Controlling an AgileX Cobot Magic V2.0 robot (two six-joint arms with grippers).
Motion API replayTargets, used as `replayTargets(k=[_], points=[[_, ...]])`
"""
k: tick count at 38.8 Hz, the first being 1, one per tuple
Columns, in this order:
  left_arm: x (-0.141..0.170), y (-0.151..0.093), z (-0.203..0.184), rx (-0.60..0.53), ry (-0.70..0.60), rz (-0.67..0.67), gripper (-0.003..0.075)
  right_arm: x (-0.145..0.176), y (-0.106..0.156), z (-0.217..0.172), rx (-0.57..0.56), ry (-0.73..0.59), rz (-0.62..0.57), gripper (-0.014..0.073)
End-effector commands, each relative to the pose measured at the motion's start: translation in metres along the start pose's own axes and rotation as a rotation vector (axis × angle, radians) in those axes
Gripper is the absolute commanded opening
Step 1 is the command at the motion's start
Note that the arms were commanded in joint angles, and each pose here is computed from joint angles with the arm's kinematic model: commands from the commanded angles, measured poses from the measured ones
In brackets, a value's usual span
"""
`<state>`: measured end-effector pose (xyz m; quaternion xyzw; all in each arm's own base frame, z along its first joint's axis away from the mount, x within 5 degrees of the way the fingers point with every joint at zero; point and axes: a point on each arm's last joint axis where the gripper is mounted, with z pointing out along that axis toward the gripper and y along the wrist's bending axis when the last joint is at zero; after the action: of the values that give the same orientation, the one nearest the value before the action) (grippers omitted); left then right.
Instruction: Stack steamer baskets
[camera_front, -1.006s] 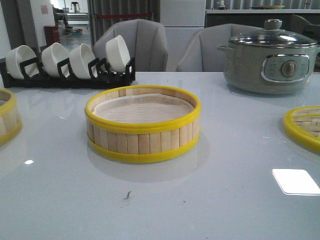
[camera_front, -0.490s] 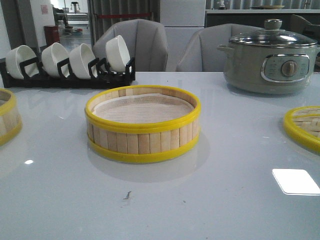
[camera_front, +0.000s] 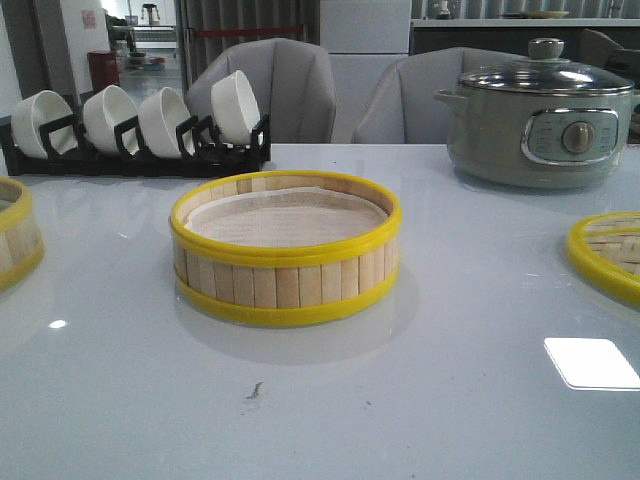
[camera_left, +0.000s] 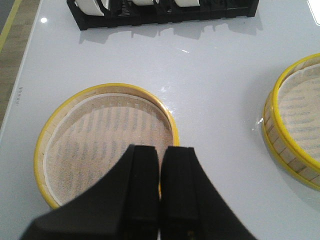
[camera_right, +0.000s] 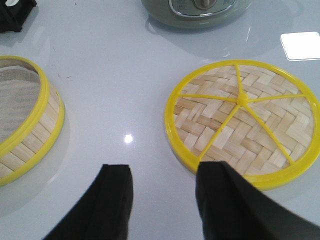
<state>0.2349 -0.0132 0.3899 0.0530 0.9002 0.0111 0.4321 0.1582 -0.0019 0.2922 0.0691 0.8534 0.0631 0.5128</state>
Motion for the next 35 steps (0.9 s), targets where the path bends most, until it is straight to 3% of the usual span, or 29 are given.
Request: replayTargets(k=[1, 6, 9, 21, 35], points=[[-0.015, -0.001, -0.011, 0.010, -0.110, -0.001, 0.0202, -0.017, 0.001, -0.004, 0.004, -0.103, -0.009, 0.0422], [-0.014, -0.005, 0.005, 0.039, -0.064, -0.025, 0.0391, -0.017, 0.001, -0.004, 0.004, -0.103, -0.009, 0.0422], [-0.013, -0.008, 0.018, 0.069, -0.023, -0.055, 0.0450, -0.017, 0.001, -0.004, 0.004, -0.101, -0.009, 0.0422], [-0.001, -0.013, 0.081, 0.097, 0.158, -0.082, 0.0454, -0.016, 0.001, -0.004, 0.002, -0.087, -0.009, 0.0422], [0.015, -0.014, 0.151, 0.089, 0.278, -0.087, 0.0454, -0.015, 0.001, -0.004, 0.001, -0.079, -0.009, 0.0422]])
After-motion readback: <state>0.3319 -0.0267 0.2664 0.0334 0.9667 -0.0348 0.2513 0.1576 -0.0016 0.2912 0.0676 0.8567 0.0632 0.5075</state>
